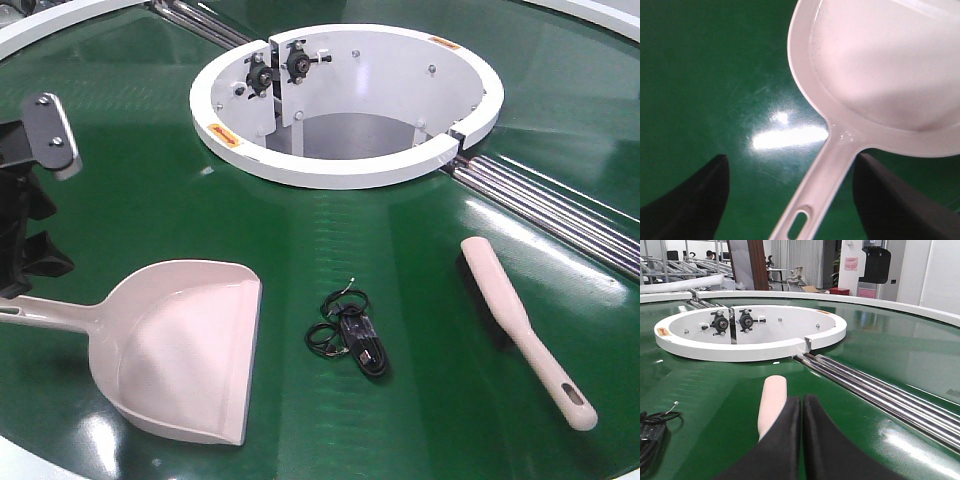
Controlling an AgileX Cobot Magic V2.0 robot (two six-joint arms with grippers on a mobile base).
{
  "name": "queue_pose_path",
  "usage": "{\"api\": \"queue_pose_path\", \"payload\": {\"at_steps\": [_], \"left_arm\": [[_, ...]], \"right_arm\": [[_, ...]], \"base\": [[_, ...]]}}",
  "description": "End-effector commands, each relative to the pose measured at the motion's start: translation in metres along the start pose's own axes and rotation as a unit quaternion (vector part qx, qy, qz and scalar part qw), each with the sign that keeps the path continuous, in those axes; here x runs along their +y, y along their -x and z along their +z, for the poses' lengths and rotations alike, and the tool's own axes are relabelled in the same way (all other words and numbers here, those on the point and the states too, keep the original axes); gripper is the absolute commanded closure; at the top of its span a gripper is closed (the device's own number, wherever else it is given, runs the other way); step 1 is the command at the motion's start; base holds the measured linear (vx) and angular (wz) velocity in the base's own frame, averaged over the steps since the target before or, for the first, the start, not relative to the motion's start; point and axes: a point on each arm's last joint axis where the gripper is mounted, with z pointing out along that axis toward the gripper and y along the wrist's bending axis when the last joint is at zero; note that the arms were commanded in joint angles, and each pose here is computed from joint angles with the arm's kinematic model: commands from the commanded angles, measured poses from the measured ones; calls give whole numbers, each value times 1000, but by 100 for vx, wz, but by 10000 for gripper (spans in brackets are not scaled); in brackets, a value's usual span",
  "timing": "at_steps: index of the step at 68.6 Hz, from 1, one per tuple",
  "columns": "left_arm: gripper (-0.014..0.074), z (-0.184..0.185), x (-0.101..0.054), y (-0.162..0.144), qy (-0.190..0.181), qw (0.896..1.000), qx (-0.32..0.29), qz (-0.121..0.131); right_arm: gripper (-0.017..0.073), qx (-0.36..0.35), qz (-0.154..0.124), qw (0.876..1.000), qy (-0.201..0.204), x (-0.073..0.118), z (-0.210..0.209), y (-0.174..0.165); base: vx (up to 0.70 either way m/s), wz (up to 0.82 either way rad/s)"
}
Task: Clean and inspect green conveyor with broom and dustpan
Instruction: 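Lower the left gripper onto the dustpan handle and close it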
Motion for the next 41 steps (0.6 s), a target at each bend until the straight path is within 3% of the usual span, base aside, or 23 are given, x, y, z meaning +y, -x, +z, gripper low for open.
{"api": "queue_pose_path", "payload": {"at_steps": [1,10,22,41], "left_arm": [[111,-11,5,5,27,998,-10,56],[111,-1,3,7,10,994,23,108],[111,16,3,4,-29,992,43,112],[111,45,-6,0,-62,983,91,149]], "right_arm": [[568,-36,-8,999,-6,-1,-1,1],[568,-36,-8,999,-6,-1,-1,1],[568,-36,-8,999,-6,-1,-1,1],[568,-36,-8,999,-6,-1,-1,1]], "base": [[0,0],[0,0],[0,0],[0,0]]}}
